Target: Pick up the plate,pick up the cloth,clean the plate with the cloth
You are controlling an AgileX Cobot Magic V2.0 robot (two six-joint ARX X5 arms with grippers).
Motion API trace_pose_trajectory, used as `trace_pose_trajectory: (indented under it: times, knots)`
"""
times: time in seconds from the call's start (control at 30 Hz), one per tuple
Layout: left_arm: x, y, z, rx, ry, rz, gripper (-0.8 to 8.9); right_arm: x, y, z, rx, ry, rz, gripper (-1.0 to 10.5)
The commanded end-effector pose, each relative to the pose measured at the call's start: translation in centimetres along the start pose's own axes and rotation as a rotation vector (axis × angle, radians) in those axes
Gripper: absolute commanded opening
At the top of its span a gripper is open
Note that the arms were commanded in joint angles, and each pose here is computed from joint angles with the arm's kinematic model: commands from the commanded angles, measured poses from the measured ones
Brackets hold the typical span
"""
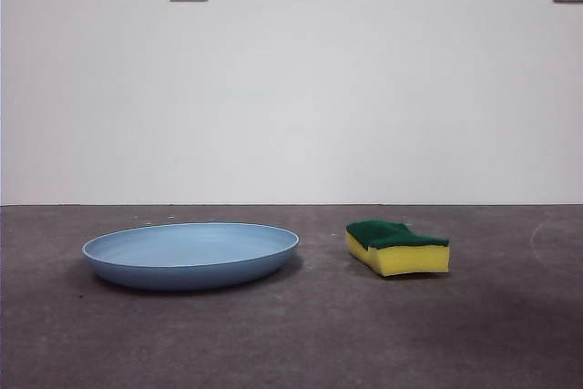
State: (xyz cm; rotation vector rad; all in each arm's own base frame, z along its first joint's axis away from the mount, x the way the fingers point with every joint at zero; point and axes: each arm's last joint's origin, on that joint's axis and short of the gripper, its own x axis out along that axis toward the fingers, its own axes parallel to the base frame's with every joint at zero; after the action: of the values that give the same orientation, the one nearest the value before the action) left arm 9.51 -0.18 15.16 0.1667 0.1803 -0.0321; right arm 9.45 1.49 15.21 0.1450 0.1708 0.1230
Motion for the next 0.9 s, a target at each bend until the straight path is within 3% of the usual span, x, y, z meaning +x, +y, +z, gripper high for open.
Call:
trace_pose_trajectory:
  times: [0.03,0.23,0.43,0.7,0.9]
  knots:
    - [0.1,-0.2,-0.3,-0.109,-0.001,-0.062,-0.03,0.1,0.0,-0.3,0.007,0.001,-0.001,0.0]
    - [0.0,-0.6,0.0,-0.233,-0.019,-0.191,-0.06,0.1,0.0,-0.2,0.074,-0.006,0.004,-0.1]
    - [-0.4,-0.4,1.1,-0.334,-0.025,-0.187,-0.06,-0.2,0.2,1.4,0.077,-0.001,0.002,-0.1]
    - [-1.0,0.3,4.8,-0.360,-0.035,-0.177,-0.06,0.1,1.1,6.5,0.100,0.043,0.008,-0.1]
    - [0.0,0.8,7.7,-0.364,0.038,-0.168,-0.06,1.6,2.3,11.2,0.092,0.096,0.123,-0.1]
